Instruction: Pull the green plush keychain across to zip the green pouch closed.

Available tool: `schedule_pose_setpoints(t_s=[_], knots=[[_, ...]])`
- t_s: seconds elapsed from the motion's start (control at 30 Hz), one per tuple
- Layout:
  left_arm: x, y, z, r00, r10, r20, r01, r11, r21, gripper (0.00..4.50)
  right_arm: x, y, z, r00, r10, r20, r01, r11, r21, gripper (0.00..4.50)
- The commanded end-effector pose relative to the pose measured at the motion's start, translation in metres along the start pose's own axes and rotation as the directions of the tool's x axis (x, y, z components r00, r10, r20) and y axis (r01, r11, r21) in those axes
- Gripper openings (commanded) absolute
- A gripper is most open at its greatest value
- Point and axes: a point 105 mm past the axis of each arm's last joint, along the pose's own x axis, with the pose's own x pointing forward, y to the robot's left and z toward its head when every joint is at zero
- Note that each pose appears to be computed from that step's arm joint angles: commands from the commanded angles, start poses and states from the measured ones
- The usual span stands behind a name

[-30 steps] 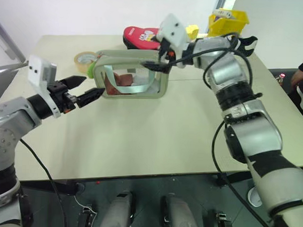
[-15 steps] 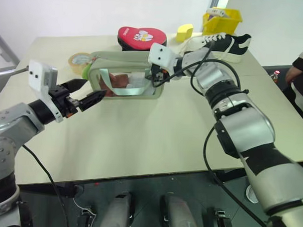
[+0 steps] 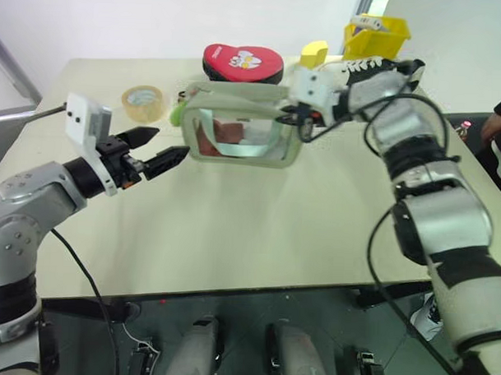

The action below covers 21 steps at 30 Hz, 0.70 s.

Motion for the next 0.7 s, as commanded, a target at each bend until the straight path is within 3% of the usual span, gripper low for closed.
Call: schedule_pose_setpoints(t_s=[0.03, 0.2, 0.53, 0.63, 0.7], knots=[[0.004, -0.008, 0.012, 0.997, -0.075, 0.028, 0.075, 0.997, 0.029, 4.50, -0.028, 0.011, 0.023, 0.997, 0.050, 0.056, -0.044, 0.995, -0.089, 0.02], [0.007, -0.014, 0.013, 0.990, -0.138, 0.012, 0.138, 0.990, 0.027, 4.50, -0.043, 0.026, 0.031, 0.995, 0.073, 0.068, -0.067, 0.994, -0.085, 0.02], [0.009, -0.022, 0.014, 0.976, -0.216, -0.010, 0.216, 0.976, 0.018, 4.50, -0.065, 0.016, -0.003, 0.999, -0.015, -0.031, 0.014, 0.999, -0.042, 0.02], [0.009, -0.024, 0.012, 0.974, -0.226, -0.020, 0.226, 0.974, 0.018, 4.50, -0.067, 0.021, -0.015, 0.998, 0.002, -0.058, -0.003, 1.000, -0.028, 1.15], [0.008, -0.024, 0.011, 0.974, -0.224, -0.024, 0.225, 0.974, 0.019, 4.50, -0.069, 0.028, -0.018, 0.998, 0.028, -0.061, -0.029, 0.999, -0.016, 2.19]])
